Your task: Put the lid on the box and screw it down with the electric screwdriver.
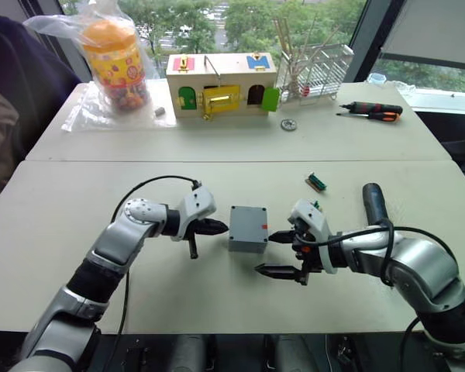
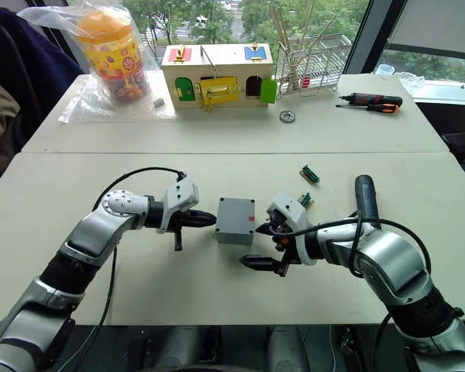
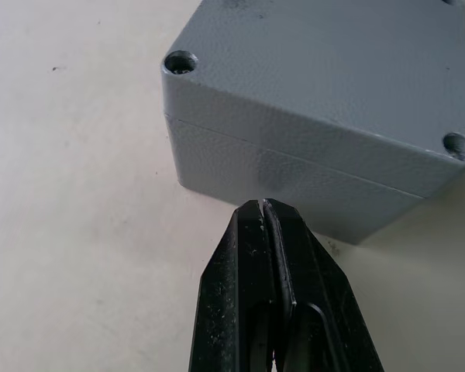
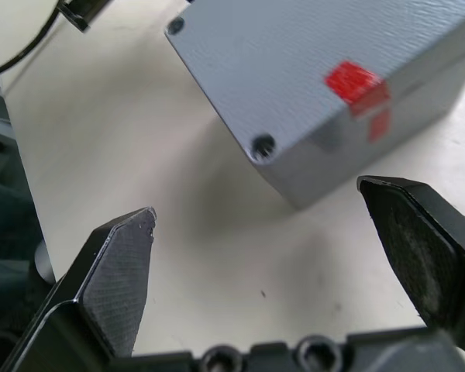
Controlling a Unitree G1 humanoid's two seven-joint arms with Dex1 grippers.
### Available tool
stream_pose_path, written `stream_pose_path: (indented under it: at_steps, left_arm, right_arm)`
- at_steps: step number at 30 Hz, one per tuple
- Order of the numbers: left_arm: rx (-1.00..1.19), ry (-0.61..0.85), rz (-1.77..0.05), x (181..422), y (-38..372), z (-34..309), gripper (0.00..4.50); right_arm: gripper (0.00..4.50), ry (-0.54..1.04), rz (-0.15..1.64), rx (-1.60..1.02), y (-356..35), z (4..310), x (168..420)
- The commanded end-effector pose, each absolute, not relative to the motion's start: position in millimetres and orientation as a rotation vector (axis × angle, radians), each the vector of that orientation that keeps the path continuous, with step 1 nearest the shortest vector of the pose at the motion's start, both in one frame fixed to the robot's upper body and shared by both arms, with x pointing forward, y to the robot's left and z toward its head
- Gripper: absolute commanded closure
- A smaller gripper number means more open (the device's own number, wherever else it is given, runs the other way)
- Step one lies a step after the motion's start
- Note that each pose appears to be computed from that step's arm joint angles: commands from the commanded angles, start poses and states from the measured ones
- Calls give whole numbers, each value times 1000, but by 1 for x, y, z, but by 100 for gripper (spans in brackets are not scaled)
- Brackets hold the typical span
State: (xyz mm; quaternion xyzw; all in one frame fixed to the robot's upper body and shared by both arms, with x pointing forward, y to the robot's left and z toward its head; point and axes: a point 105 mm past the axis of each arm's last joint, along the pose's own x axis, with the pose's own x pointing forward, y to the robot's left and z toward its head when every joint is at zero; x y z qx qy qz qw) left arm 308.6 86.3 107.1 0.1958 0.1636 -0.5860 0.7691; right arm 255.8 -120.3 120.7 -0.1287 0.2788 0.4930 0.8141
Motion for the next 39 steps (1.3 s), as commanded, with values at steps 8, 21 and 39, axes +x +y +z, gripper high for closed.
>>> stream_pose_path:
  at_steps: [8,21,39]
  left_arm:
    - [132,157,-1322,301,80,196,450]
    - [136,176,-1297,292,77,197,450]
    - [141,191,-1286,292,75,189,450]
  right_arm:
    - [3,186,546,-127,-206,188,362]
    - [240,140,455,-169,-216,149,412]
    - [267,145,452,-162,-211,146,422]
